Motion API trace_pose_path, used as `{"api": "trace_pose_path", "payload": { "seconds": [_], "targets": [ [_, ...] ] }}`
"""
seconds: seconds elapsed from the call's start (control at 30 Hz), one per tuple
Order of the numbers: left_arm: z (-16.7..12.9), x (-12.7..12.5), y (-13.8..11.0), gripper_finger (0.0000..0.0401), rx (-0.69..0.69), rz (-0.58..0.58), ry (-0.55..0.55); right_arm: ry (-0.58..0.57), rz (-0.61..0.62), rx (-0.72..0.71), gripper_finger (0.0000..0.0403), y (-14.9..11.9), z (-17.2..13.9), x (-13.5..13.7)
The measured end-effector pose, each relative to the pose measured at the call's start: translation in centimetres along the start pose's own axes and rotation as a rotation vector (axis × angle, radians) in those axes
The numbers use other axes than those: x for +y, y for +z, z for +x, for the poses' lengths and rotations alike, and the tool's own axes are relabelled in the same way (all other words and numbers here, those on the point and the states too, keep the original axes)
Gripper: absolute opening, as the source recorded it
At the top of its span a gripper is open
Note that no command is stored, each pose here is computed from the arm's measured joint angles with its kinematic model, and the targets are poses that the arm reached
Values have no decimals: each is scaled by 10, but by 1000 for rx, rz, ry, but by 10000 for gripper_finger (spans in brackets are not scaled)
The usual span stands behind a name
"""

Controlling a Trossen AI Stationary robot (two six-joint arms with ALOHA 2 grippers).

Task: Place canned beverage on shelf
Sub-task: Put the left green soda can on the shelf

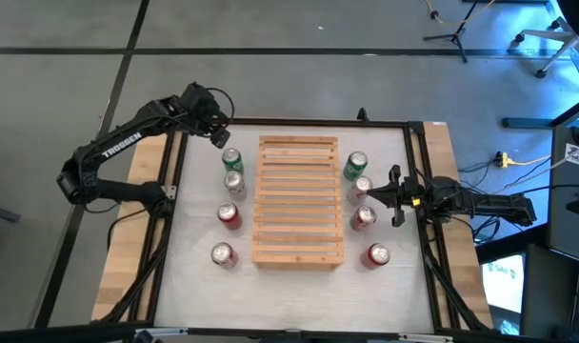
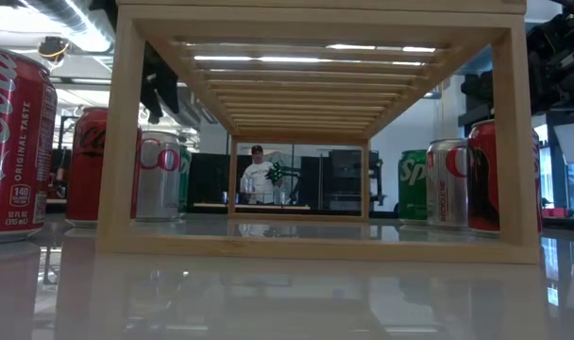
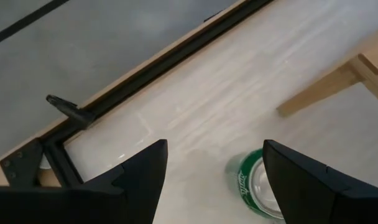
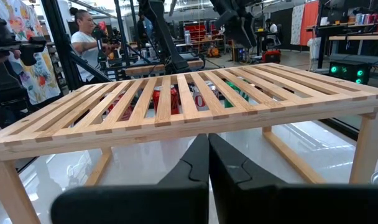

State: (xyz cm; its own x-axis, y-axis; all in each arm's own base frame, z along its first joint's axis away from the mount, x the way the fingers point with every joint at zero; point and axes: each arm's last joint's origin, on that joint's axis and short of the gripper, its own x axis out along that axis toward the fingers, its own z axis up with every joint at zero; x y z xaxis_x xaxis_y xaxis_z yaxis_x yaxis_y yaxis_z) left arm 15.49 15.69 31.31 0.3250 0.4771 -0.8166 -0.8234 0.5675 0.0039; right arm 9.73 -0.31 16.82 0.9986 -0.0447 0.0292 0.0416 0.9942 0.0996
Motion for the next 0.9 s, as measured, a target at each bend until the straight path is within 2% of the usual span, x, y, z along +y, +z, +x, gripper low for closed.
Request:
{"api": "trace_pose_path", "payload": {
  "seconds": [0.23,0.67,0.9],
  "targets": [
    [0,-3,0,265,10,6,-88,0,0,0,0,0,0,0],
    [-1,-10,-1,370,17,56,-143,0,0,0,0,0,0,0],
    [-4,-27,-5,382,19,120,-190,0,0,0,0,0,0,0]
  ]
}}
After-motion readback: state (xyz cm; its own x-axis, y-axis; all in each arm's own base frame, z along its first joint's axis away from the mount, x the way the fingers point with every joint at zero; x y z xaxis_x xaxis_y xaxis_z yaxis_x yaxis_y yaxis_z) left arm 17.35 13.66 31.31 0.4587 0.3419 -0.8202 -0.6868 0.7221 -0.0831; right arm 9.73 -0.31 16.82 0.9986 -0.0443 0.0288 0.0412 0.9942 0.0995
